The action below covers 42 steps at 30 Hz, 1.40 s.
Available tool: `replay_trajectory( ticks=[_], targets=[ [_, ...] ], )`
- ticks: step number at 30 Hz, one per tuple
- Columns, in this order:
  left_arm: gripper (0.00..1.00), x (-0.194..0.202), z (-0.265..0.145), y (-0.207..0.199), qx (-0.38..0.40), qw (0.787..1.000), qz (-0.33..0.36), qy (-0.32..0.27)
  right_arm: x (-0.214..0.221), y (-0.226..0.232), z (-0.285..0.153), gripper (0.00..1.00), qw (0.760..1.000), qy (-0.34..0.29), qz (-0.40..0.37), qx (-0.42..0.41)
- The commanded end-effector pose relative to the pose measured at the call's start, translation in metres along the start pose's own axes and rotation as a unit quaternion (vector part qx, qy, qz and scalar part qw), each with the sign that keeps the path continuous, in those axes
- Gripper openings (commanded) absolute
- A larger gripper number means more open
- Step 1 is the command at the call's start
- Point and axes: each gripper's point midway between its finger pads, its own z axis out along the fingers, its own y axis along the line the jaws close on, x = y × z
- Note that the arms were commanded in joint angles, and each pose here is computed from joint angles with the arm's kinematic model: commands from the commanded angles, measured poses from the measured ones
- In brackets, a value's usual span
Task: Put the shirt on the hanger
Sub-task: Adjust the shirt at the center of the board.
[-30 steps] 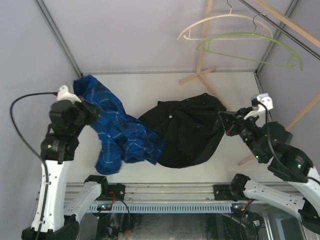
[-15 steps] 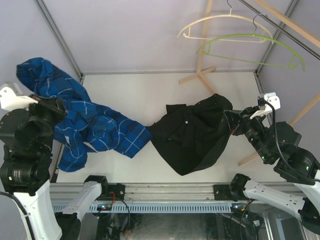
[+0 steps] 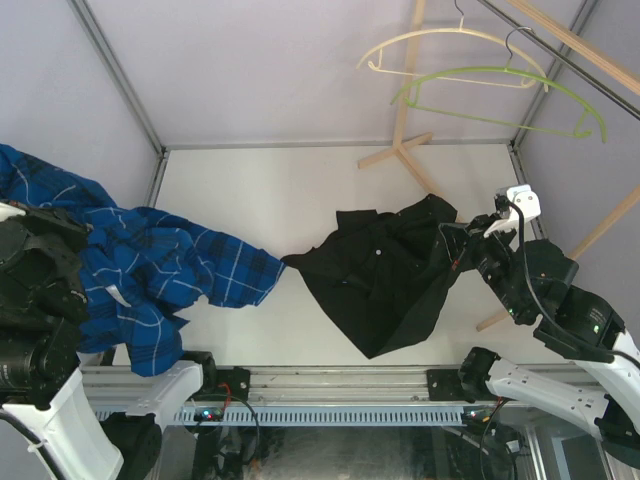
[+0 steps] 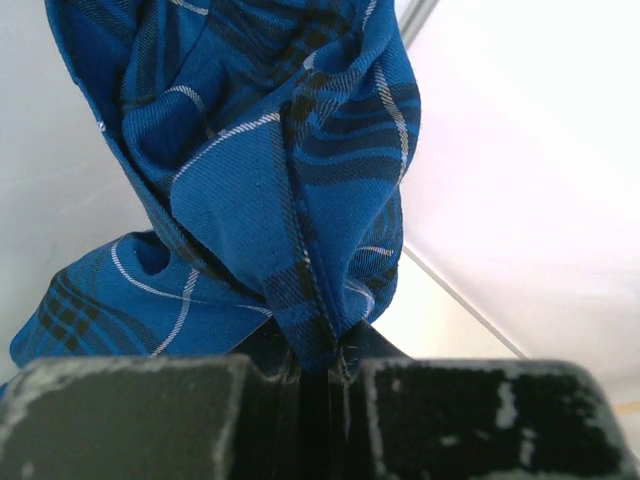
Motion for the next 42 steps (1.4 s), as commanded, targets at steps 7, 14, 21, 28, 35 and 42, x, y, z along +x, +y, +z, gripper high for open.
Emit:
replay_trajectory(
  ticks=[7, 14, 21, 28, 35, 42],
  targets=[
    [0.00, -0.045, -0.003, 0.009, -0.048, 0.997, -0.019, -0.064, 0.001, -0.003, 0.002, 0.00, 1.000, -0.002, -0.004, 0.006],
    [0.00, -0.017, 0.012, 0.000, -0.034, 0.999, -0.004, -0.027, 0.008, -0.002, 0.004, 0.00, 1.000, 0.006, -0.003, 0.003],
    [0.00, 0.116, 0.049, -0.010, 0.009, 0.994, 0.001, 0.107, 0.020, 0.008, 0.008, 0.00, 1.000, 0.023, 0.005, -0.016],
    [0.00, 0.214, 0.069, 0.029, -0.033, 0.983, -0.067, 0.167, 0.029, 0.011, 0.008, 0.00, 0.999, 0.035, 0.016, -0.027],
    [0.00, 0.257, 0.079, 0.094, -0.115, 0.956, -0.179, 0.201, 0.036, 0.016, 0.010, 0.00, 0.998, 0.047, 0.019, -0.036],
    [0.48, 0.306, 0.093, 0.117, -0.115, 0.918, -0.247, 0.288, 0.042, 0.025, 0.016, 0.00, 0.997, 0.057, 0.022, -0.048]
  ],
)
